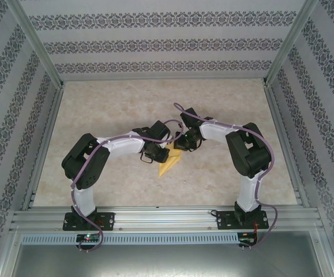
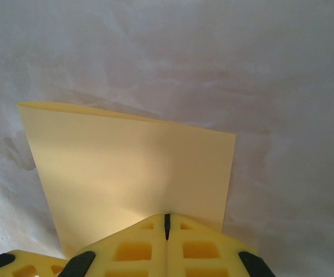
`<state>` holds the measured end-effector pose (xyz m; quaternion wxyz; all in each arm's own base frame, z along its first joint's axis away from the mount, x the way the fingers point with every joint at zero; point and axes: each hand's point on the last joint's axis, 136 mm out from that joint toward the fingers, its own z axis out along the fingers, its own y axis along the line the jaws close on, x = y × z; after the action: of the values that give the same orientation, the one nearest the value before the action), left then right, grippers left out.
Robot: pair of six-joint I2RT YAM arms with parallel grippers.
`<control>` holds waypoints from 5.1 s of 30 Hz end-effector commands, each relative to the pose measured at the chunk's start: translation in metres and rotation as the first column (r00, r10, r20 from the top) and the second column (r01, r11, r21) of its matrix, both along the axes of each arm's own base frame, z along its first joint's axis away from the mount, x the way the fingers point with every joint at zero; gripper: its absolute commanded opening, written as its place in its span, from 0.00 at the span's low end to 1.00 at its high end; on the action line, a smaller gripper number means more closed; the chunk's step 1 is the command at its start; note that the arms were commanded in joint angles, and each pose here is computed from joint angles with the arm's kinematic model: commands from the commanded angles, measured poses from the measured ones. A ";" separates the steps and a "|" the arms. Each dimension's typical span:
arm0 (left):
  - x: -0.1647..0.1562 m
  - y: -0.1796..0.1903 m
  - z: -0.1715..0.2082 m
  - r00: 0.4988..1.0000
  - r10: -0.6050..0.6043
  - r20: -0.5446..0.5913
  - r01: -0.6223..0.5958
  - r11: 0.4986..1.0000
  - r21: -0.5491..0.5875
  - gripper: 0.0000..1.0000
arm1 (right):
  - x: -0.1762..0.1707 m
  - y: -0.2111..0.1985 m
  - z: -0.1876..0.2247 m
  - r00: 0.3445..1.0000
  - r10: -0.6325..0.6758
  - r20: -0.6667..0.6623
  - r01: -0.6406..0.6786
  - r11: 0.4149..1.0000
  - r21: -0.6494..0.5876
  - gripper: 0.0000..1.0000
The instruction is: Fold a paper plane with a square sheet of paper (pick it up from the middle)
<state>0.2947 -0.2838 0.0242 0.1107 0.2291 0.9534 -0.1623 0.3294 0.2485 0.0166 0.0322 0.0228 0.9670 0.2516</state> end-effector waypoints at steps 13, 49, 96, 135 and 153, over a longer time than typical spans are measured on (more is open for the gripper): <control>0.007 0.005 -0.005 1.000 -0.009 0.008 0.008 0.999 0.044 0.13 | -0.015 -0.011 -0.020 0.998 0.011 -0.055 -0.015 0.998 -0.067 0.06; -0.078 -0.025 0.029 0.966 -0.229 0.118 0.204 0.960 0.192 0.42 | -0.061 -0.076 0.047 0.964 -0.250 0.090 0.244 0.967 0.069 0.36; -0.065 -0.045 0.034 0.891 -0.367 0.266 0.268 0.900 0.344 0.00 | -0.043 -0.047 0.058 0.978 -0.173 0.115 0.155 0.976 0.152 0.34; -0.051 -0.026 0.041 0.988 -0.153 -0.004 0.151 0.982 -0.111 0.19 | -0.034 0.014 -0.020 0.995 0.080 -0.064 -0.079 0.997 0.017 0.10; -0.051 -0.019 0.050 0.989 -0.147 0.028 0.149 0.985 -0.090 0.22 | -0.033 0.012 -0.024 0.995 0.076 -0.072 -0.076 0.997 0.006 0.10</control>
<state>0.2385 -0.3079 0.0634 0.1054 0.3023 0.9225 -0.2157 0.3120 0.2721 0.0155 0.0204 -0.0067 0.9553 0.2948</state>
